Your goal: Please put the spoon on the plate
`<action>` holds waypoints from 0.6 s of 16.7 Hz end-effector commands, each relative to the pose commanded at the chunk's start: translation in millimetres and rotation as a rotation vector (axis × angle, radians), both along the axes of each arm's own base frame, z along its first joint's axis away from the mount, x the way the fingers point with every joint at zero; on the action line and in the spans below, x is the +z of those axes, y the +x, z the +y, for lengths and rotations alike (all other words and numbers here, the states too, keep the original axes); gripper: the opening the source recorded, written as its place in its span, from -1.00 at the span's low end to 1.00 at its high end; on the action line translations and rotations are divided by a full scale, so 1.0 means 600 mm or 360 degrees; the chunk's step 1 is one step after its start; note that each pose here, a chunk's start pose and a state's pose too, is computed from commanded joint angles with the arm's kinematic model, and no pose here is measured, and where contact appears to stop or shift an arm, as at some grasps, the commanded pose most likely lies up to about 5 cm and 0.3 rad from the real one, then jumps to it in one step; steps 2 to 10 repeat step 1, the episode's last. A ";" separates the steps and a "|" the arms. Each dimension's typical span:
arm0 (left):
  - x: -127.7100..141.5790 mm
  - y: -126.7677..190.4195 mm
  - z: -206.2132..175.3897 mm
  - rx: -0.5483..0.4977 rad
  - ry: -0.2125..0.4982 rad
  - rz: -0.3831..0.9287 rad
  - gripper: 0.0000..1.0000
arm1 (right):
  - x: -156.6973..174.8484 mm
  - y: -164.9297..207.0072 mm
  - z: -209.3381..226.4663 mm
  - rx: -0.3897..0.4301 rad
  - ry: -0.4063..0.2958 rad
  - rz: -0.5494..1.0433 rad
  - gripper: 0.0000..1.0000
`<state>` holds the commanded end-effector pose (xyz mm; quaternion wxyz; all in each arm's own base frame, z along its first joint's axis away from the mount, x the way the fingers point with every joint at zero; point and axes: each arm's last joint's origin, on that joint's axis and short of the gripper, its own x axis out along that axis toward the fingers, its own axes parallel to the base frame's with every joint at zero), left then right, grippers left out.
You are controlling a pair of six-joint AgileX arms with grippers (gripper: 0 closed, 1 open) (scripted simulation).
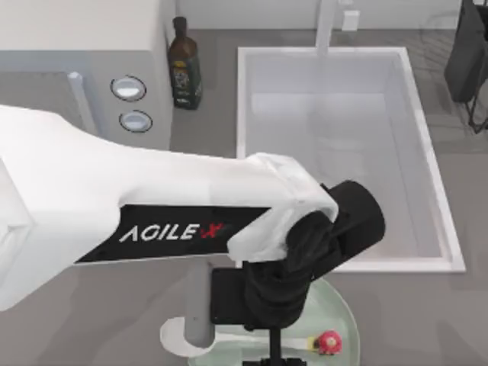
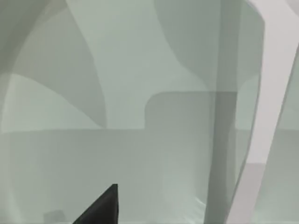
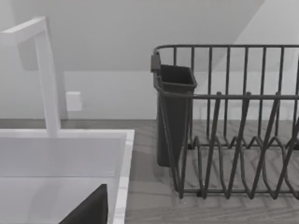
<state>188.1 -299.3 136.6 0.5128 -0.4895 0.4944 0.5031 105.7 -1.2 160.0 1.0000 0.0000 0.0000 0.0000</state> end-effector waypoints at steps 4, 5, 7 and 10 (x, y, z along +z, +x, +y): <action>0.000 0.000 0.000 0.0000 0.0000 0.0000 1.00 | 0.000 0.000 0.000 0.0000 0.0000 0.0000 1.00; 0.000 0.000 0.000 0.0000 0.0000 0.0000 1.00 | 0.000 0.000 0.000 0.0000 0.0000 0.0000 1.00; 0.000 0.000 0.000 0.0000 0.0000 0.0000 1.00 | 0.000 0.000 0.000 0.0000 0.0000 0.0000 1.00; 0.000 0.000 0.000 0.0000 0.0000 0.0000 1.00 | 0.000 0.000 0.000 0.0000 0.0000 0.0000 1.00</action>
